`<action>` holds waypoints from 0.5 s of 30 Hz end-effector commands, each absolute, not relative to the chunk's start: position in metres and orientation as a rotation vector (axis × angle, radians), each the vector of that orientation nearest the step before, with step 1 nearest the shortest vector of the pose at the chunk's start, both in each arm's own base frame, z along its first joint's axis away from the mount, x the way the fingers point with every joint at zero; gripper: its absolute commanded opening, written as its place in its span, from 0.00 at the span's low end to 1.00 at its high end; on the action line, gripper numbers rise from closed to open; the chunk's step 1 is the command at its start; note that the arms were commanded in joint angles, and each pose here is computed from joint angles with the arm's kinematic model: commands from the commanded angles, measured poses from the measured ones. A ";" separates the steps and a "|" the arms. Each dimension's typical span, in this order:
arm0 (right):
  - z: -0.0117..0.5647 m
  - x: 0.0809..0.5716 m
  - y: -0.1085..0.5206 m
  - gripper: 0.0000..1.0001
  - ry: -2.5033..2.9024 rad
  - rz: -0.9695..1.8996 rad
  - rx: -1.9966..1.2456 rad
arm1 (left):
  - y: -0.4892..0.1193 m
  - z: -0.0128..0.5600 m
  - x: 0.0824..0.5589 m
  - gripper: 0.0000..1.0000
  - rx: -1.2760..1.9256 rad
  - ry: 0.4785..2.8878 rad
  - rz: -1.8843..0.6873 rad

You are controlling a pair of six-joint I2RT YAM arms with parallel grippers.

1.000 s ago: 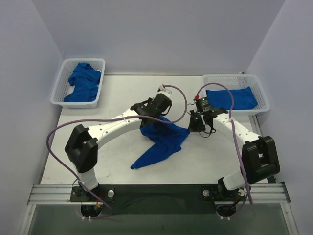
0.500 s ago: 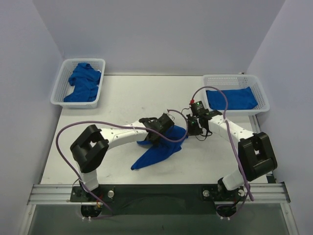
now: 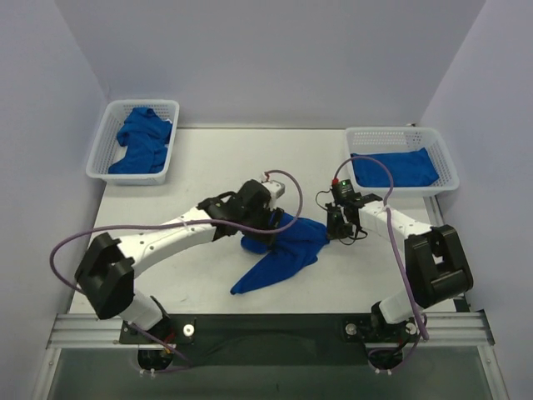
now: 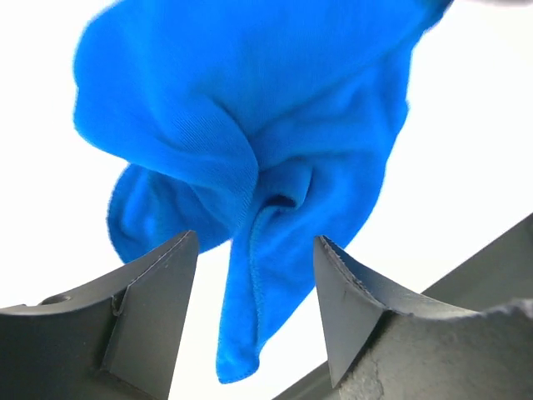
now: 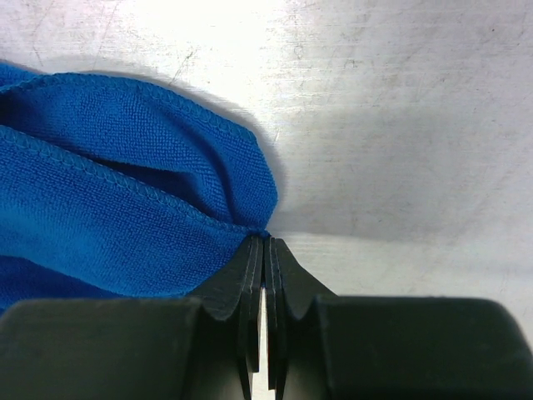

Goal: Fold and stack the towels
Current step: Flatten out the crumpled towel

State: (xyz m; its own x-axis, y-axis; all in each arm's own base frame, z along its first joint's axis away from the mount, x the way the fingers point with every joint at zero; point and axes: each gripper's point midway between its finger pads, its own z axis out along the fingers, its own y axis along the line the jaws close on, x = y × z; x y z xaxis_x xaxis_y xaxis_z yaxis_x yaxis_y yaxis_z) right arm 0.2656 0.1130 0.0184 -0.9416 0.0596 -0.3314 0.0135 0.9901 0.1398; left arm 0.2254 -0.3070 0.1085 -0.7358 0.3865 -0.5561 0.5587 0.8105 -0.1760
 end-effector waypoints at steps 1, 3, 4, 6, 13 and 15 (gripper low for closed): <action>0.030 0.268 0.110 0.00 2.754 0.184 0.041 | -0.293 0.163 0.266 0.68 0.476 2.360 -0.652; 0.032 0.268 0.110 0.00 2.748 0.188 0.040 | -0.282 0.172 0.285 0.73 0.383 2.333 -0.688; 0.032 0.268 0.110 0.00 2.747 0.191 0.040 | -0.277 0.171 0.291 0.75 0.356 2.343 -0.718; 0.034 0.269 0.112 0.00 2.745 0.203 0.036 | -0.262 0.169 0.313 0.75 0.266 2.346 -0.734; 0.040 0.272 0.117 0.00 2.732 0.231 0.035 | -0.265 0.119 0.334 0.78 0.120 2.456 -0.899; 0.041 0.273 0.117 0.00 2.730 0.237 0.036 | -0.273 0.111 0.334 0.77 0.112 2.472 -0.953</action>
